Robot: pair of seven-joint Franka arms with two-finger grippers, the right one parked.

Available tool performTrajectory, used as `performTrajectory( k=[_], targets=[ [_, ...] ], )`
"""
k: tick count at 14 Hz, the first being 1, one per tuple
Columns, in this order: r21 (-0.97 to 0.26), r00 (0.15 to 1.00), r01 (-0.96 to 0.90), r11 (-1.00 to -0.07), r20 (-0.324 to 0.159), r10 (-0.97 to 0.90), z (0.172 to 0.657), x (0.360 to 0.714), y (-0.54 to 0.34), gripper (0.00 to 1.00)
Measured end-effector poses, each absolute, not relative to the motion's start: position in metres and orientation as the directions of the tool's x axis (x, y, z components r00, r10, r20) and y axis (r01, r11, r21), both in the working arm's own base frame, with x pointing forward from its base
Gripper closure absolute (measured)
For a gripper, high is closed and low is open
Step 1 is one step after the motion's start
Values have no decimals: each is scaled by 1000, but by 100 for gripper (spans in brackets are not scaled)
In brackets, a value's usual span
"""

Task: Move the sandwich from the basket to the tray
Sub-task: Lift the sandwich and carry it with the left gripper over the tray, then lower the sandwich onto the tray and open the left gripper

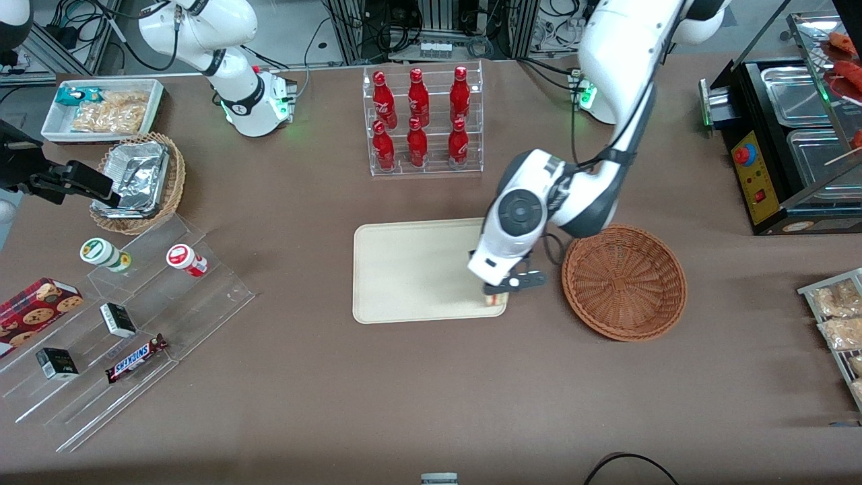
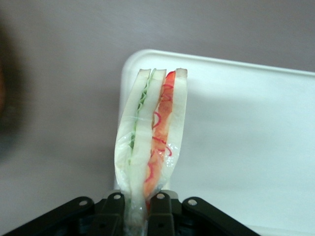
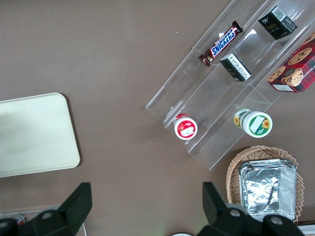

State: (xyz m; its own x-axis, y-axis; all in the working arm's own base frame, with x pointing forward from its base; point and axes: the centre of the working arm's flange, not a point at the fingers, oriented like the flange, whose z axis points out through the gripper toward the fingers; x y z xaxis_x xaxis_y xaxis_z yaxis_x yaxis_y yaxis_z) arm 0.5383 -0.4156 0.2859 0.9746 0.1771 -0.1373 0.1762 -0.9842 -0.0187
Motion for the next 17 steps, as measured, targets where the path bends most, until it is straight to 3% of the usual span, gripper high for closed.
performTrajectory(
  k=[8, 17],
  targets=[
    [-8, 968, 225, -974, -113, 225, 255, 502, -528, 85],
    [-31, 969, 229, -973, -91, 231, 233, 489, -552, 83]
  ],
)
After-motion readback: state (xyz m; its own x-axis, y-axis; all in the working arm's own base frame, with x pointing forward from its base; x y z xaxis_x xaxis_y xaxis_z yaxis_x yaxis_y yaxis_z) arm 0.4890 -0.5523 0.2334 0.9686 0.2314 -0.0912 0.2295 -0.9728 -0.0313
